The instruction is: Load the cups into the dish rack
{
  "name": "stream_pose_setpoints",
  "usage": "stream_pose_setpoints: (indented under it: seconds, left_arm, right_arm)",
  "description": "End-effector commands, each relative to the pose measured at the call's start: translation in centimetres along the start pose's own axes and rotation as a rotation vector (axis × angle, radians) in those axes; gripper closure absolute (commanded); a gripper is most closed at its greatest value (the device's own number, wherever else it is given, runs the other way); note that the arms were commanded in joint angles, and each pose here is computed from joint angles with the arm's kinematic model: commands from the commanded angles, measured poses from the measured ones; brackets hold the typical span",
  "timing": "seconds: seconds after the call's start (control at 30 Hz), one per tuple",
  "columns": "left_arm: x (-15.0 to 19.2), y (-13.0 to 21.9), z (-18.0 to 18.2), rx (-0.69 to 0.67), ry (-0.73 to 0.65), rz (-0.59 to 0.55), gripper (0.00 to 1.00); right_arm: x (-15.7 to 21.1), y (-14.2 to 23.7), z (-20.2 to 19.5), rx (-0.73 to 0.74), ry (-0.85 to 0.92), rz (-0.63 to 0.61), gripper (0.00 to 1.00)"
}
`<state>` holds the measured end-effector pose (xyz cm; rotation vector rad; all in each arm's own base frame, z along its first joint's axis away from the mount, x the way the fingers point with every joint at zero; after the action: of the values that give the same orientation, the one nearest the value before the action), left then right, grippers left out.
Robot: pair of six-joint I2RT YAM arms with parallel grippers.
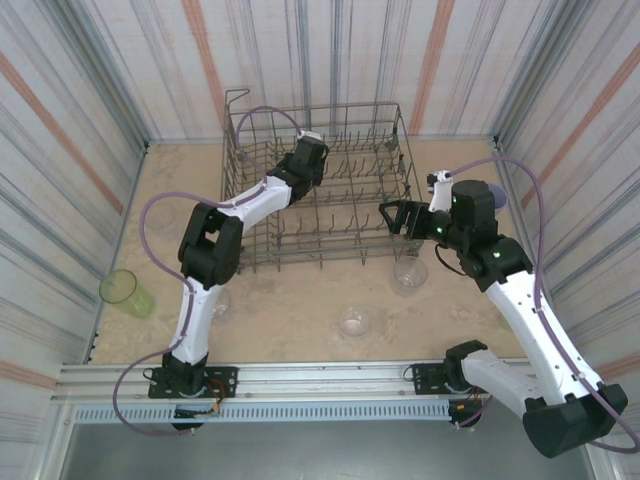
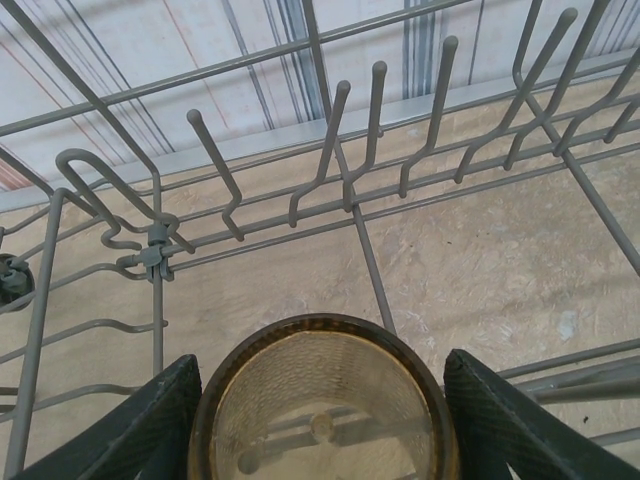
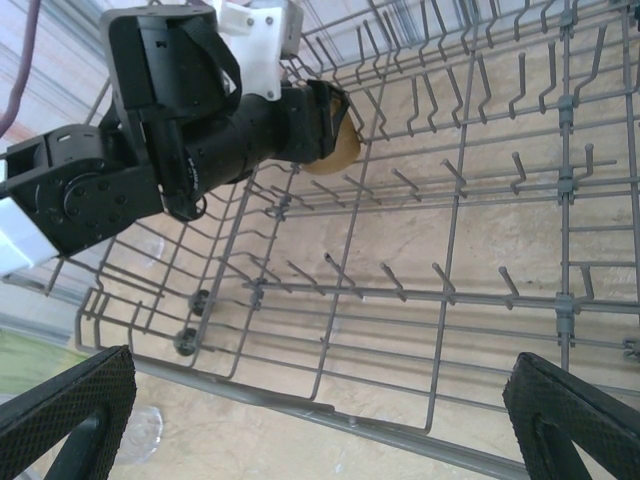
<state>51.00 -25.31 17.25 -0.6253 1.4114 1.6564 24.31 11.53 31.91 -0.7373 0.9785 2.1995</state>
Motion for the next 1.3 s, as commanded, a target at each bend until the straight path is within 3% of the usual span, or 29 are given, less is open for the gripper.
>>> stream_pose_setpoints:
  seconds: [0.0, 0.1, 0.17, 0.9, 1.27]
  left_arm:
    - [-1.9, 2.4, 2.3, -0.075, 0.032, -0.039, 0.25]
    - [-2.5, 3.1, 2.7, -0.081, 0.041, -0.059, 0.07]
    - [-2.7, 3.4, 2.8, -0.079, 0.043, -0.061, 0.01]
    - [-6.8, 11.8, 5.8, 0.008, 0.144, -0.146, 0.01]
    - [-4.9, 17.1, 7.4, 0.103, 0.155, -0.11, 0.01]
  right_arm:
    - [0.4, 0.3, -0.5, 0.02, 0.006, -0.001, 0.01]
    - [0.3, 0.5, -0.4, 0.016, 0.001, -0.005, 0.01]
    - [0.3, 0.6, -0.3, 0.013, 0.0, -0.008, 0.01]
    - [1.7, 0.9, -1.2, 0.049, -0.04, 0.032, 0.01]
    - [2.9, -0.2, -2.5, 0.105, -0.082, 0.082, 0.01]
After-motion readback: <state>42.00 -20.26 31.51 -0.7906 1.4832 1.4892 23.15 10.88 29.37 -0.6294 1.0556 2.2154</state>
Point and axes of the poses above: each hand's point on the last joint's axis, 136 mm out from that joint toward the fingers, its own y axis back along the fingers, its own z axis along the line the jaws close on, x = y × z, the point moved 6 cm from there along y, back along the fingers, and after that the axes turned 5 degrees about -y, right-handed, at the moved point
